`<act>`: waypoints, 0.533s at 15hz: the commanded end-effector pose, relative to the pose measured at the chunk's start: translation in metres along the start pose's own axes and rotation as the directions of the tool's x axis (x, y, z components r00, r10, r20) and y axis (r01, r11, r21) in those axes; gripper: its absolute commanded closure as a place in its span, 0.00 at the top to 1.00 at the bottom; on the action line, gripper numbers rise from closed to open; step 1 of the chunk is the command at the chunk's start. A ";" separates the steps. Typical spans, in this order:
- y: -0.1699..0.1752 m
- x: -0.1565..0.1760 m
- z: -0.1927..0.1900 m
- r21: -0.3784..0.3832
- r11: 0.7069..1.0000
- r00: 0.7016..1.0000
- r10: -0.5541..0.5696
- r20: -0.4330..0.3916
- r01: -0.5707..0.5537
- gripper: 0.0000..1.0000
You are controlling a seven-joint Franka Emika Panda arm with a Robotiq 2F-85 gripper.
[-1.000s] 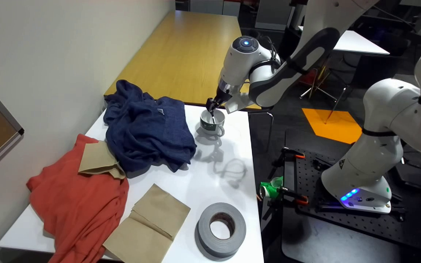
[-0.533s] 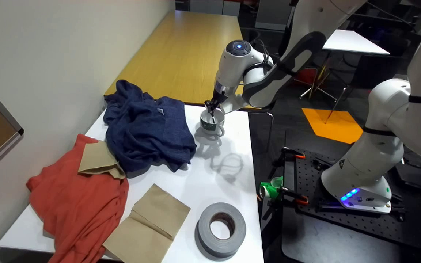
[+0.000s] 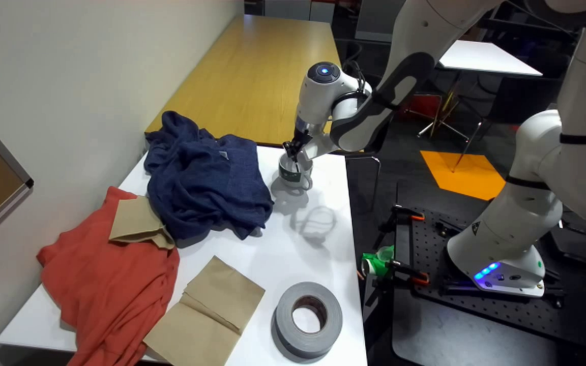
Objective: Put the marker in the cup and put it back on the table
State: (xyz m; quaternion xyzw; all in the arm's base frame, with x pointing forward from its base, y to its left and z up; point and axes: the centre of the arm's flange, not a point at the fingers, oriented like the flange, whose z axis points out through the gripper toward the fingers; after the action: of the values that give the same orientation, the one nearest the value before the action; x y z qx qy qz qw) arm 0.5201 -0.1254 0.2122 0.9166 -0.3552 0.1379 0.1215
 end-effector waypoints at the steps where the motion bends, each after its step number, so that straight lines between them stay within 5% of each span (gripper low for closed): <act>1: -0.004 0.010 0.012 0.016 1.000 1.000 -0.019 0.005 0.019 0.55; 8: -0.008 0.015 0.030 0.022 0.999 0.999 -0.033 0.020 0.032 0.53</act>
State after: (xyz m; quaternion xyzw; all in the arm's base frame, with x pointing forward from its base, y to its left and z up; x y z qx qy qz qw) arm 0.5296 -0.1319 0.1946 0.9218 -0.3471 0.1262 0.1182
